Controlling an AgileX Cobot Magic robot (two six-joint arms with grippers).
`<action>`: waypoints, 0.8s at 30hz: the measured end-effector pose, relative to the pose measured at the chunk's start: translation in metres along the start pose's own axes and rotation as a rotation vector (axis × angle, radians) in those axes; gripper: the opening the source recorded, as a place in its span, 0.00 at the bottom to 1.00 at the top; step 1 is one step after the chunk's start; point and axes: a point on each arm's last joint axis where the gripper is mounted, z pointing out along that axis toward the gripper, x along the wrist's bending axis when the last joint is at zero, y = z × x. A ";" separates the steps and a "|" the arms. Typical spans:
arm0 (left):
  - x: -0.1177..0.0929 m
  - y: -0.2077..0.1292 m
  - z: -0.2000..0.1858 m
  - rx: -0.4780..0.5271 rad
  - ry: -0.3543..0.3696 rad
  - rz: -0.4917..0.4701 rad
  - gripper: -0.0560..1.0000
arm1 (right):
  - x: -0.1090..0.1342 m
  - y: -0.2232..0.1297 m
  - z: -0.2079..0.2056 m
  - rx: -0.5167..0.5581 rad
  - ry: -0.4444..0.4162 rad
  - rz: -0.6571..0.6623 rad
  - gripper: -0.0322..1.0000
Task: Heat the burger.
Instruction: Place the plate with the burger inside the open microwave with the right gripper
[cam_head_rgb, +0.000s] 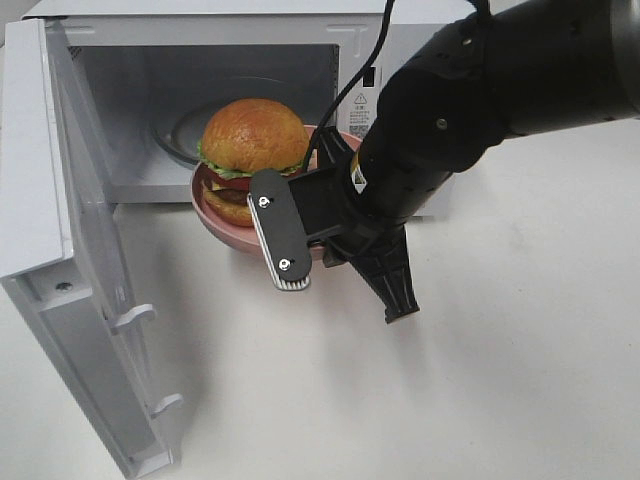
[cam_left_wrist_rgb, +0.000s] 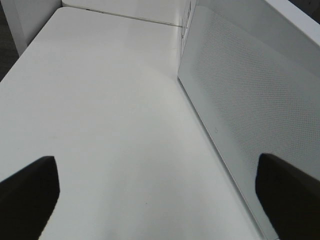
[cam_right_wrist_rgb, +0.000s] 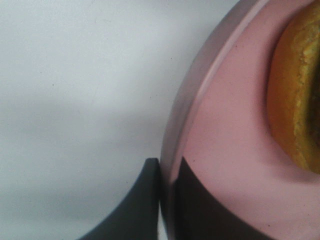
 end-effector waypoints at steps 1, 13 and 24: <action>0.000 0.000 0.000 0.000 0.000 0.000 0.99 | 0.000 0.000 0.000 0.000 0.000 0.000 0.07; 0.000 0.000 0.000 0.000 0.000 0.000 0.99 | -0.018 0.009 0.015 0.016 0.007 -0.015 0.07; 0.000 0.000 0.000 0.000 0.000 0.000 0.99 | -0.039 0.018 0.028 0.016 -0.027 0.021 0.07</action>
